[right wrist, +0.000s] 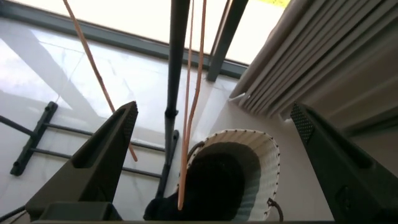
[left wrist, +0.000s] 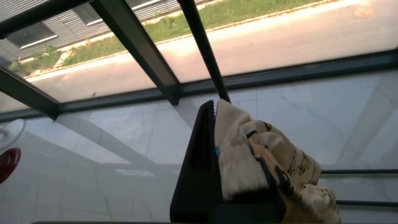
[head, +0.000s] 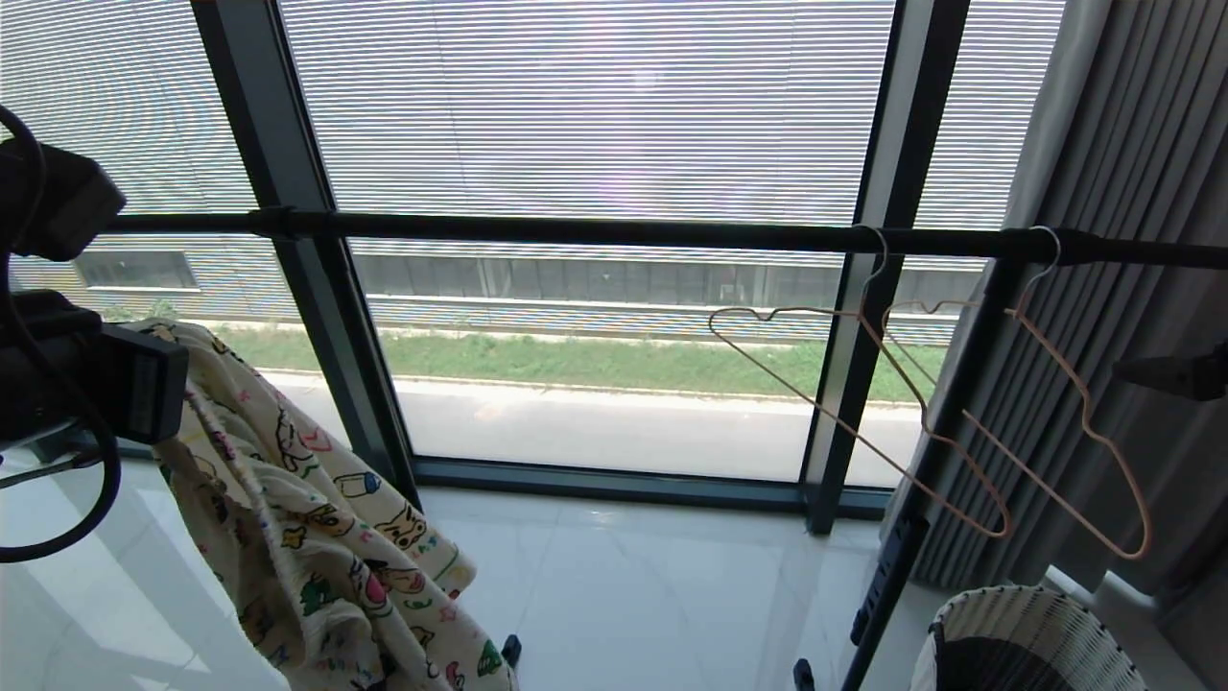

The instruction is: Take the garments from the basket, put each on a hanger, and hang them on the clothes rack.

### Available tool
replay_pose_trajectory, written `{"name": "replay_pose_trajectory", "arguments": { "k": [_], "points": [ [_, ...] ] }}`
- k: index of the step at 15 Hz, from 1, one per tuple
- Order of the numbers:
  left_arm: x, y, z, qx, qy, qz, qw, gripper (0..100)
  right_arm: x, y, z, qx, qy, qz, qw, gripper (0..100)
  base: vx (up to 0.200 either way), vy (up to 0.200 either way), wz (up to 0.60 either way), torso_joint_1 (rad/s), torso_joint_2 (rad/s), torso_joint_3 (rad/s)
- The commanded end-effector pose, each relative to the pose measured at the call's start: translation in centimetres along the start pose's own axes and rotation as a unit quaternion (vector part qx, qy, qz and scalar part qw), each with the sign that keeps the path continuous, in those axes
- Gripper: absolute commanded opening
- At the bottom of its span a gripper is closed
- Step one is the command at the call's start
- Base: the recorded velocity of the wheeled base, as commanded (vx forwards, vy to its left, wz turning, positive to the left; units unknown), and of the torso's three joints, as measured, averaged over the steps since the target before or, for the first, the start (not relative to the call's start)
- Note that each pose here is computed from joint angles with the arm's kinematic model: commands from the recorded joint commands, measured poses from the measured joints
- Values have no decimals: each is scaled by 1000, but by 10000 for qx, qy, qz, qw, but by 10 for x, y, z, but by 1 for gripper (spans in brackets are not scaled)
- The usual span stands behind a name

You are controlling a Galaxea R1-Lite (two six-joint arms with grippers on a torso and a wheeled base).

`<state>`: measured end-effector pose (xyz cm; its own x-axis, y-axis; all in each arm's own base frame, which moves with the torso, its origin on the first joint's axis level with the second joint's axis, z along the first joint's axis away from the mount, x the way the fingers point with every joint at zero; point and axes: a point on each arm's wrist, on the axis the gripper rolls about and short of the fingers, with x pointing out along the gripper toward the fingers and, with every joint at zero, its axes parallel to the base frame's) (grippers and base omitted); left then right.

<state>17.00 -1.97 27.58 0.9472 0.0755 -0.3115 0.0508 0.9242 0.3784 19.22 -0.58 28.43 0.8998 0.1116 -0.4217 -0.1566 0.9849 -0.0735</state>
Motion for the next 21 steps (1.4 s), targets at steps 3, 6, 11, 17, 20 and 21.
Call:
{"name": "replay_pose_trajectory", "arguments": {
  "k": [3, 6, 11, 17, 20, 21],
  "points": [
    [1, 1, 2, 122, -125, 58, 9998, 0, 64, -11, -13, 329, 344, -2, 9989, 100, 0, 0, 0, 0, 0, 0],
    [3, -1, -1, 128, -129, 68, 9998, 0, 91, -14, -23, 355, 490, 40, 9982, 100, 0, 0, 0, 0, 0, 0],
    [4, -2, -5, 134, -62, 74, 9999, 0, 119, -16, -28, 341, 456, 140, 9983, 100, 0, 0, 0, 0, 0, 0],
    [4, -2, -6, 130, -48, 69, 9999, 0, 122, -7, -34, 284, 527, 258, 9979, 100, 0, 0, 0, 0, 0, 0],
    [4, -2, -6, 136, -55, 72, 9999, 0, 123, -6, -41, 292, 602, 274, 9974, 100, 0, 0, 0, 0, 0, 0],
    [4, -2, -6, 128, -55, 72, 9999, 0, 123, -6, -41, 293, 609, 275, 9973, 0, 0, 0, 0, 0, 0, 0]
  ]
}}
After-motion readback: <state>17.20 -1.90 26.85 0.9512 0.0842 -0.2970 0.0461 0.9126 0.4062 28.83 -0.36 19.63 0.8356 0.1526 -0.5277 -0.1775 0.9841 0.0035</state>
